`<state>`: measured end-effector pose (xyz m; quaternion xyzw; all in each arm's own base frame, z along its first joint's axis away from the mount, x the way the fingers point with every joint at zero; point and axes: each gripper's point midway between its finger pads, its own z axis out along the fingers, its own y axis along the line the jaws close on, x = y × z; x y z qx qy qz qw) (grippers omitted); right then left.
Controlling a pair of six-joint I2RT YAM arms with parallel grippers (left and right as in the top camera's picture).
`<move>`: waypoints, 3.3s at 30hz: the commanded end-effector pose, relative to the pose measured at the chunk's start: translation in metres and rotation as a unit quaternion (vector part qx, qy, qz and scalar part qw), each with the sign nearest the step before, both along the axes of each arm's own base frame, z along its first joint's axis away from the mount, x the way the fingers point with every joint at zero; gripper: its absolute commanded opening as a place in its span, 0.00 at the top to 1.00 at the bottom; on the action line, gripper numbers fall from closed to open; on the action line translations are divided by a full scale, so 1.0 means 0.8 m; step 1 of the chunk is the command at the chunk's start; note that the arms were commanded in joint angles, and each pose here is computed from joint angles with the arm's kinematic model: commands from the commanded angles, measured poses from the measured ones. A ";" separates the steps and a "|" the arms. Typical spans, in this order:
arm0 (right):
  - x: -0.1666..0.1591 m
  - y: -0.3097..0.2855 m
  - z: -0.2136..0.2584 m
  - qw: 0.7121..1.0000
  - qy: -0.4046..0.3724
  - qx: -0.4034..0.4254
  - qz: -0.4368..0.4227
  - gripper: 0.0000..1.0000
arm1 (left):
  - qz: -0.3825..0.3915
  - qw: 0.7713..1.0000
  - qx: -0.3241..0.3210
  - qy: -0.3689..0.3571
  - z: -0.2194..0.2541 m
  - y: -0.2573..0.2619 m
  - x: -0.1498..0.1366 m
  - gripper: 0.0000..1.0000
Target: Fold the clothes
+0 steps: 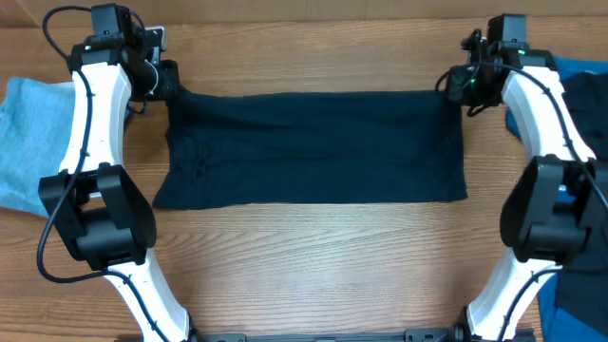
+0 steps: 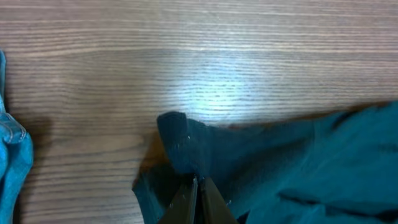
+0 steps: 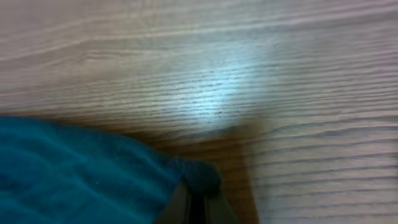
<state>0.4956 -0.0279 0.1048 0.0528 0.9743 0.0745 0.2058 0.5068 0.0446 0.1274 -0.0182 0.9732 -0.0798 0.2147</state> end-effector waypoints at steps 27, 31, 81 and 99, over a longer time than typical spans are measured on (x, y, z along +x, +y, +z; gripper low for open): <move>-0.106 0.001 0.028 0.990 0.129 0.052 -0.004 0.96 | 0.033 0.989 -0.051 0.138 0.025 -0.018 -0.113 0.96; -0.127 0.005 0.026 0.981 0.173 0.069 -0.049 0.96 | 0.046 0.981 -0.059 0.178 0.000 -0.021 -0.134 0.96; -0.152 -0.055 -0.057 0.965 0.207 -0.049 -0.155 0.45 | 0.138 0.966 -0.009 0.219 -0.034 0.022 -0.157 0.53; -0.178 0.080 -0.127 0.974 0.217 0.065 0.020 0.96 | 0.010 0.984 0.008 0.178 -0.095 -0.107 -0.127 0.92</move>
